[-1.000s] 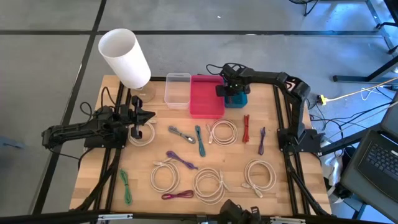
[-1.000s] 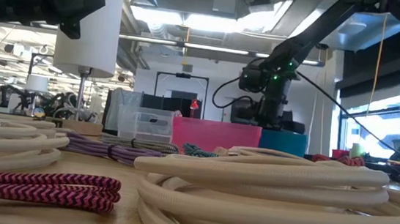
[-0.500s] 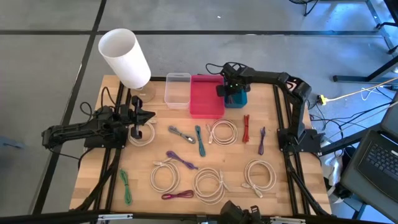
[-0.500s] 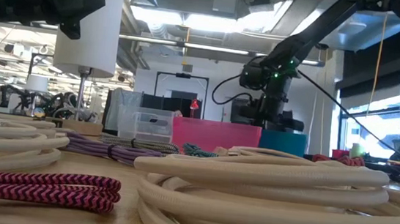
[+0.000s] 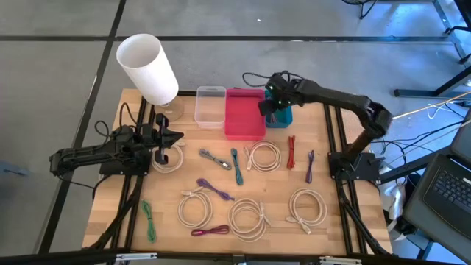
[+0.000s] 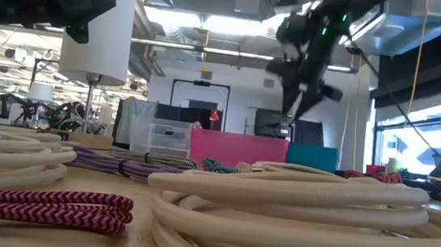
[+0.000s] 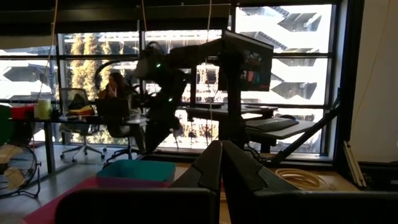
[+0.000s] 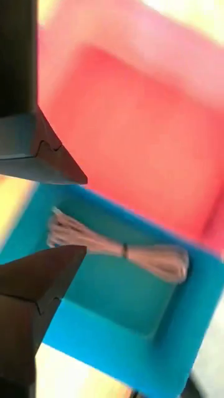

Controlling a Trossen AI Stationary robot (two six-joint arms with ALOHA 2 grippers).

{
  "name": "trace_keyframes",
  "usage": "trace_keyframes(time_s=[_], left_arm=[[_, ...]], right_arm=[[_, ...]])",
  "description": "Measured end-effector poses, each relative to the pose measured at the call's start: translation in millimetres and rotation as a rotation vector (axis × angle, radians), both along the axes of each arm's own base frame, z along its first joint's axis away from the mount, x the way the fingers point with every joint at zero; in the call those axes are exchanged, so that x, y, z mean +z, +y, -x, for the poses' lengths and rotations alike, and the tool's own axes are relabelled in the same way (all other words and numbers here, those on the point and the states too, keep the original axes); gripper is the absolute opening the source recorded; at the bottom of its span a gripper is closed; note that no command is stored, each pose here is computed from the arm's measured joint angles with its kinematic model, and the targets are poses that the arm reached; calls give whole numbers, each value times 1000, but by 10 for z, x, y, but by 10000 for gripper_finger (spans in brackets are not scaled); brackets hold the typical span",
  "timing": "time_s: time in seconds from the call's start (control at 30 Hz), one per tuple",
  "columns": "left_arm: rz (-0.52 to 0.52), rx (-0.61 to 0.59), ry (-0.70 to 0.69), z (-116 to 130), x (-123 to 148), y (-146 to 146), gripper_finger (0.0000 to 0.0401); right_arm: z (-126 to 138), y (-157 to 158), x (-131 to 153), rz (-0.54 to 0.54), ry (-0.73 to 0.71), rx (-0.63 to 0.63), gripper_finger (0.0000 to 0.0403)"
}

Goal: Pick & Place USB Port
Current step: Put the brown HDMI cable into the red bin

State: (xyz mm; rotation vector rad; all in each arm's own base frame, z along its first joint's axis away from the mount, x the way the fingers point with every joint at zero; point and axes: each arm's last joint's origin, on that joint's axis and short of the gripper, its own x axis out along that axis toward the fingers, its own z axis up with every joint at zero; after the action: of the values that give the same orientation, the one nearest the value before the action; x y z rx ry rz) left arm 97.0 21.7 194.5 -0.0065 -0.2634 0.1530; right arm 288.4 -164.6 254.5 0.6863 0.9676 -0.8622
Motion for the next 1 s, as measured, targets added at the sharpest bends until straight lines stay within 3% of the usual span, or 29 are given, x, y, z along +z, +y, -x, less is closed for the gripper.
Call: trace_keyframes(time_s=[0.17,0.5,0.7,1.0], left_arm=[[1,0,6,-1,-5,0,4],[1,1,4,-1,-4,1,4],[0,1,2,0,-2,0,4],[0,1,2,0,-2,0,4]], right_arm=[[-57,637,199,-22,18,276,163],[-159,1717,46,-43,152,624,163],[-177,1963,-250,-38,255,696,163],[-265,1997,-697,-54,349,718,163]])
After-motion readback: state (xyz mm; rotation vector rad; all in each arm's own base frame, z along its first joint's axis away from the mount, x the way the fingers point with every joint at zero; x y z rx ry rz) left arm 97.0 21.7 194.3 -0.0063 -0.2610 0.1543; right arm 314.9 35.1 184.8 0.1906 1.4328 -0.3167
